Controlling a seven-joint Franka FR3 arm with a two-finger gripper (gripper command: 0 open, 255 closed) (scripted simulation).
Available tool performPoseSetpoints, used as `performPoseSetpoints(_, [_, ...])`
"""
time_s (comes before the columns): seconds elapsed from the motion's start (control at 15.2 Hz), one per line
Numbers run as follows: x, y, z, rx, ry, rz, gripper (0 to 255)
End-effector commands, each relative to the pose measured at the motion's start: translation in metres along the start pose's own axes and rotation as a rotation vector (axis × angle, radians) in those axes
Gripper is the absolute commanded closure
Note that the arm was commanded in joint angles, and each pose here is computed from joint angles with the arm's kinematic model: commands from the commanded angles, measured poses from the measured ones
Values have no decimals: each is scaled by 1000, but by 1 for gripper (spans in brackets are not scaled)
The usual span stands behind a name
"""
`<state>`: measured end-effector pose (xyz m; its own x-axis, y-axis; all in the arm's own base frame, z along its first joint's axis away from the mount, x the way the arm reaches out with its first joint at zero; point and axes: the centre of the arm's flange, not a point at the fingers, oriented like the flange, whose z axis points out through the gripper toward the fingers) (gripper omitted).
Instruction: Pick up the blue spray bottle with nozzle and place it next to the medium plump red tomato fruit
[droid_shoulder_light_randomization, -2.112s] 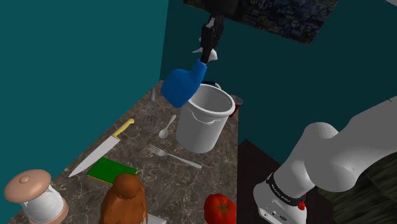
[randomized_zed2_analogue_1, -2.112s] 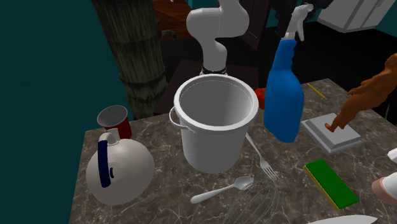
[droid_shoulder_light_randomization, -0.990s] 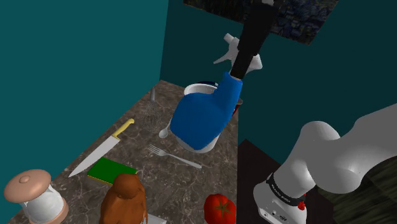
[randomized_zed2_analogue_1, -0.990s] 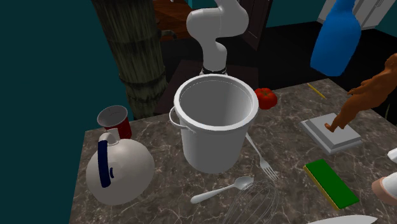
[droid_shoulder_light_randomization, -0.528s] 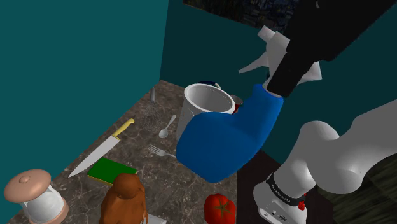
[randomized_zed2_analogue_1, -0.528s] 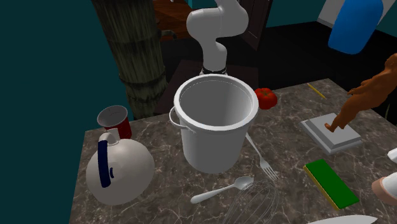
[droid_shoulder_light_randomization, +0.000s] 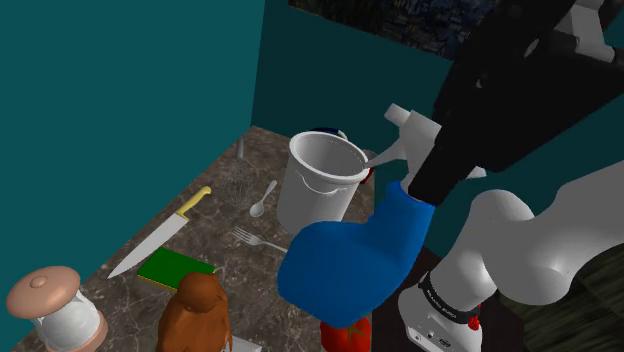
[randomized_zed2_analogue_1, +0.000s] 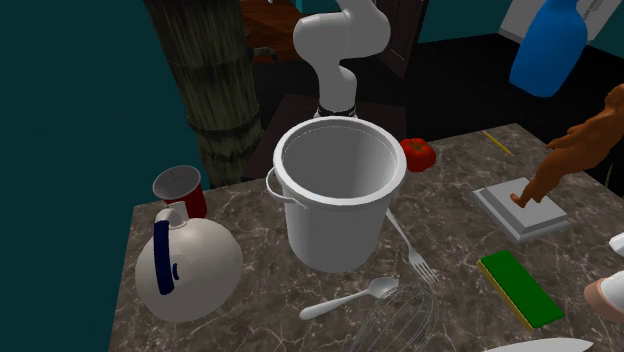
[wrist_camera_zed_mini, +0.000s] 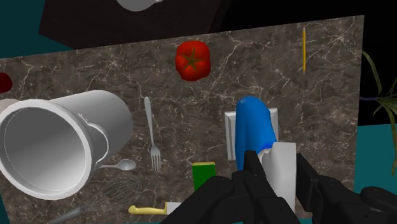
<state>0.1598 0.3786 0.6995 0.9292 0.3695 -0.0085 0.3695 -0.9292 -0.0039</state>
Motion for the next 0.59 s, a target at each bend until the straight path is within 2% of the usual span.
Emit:
performPoseSetpoints(0.0, [0, 0, 11, 0, 0, 0, 255])
performPoseSetpoints(0.53, [0, 0, 53, 0, 0, 0, 255])
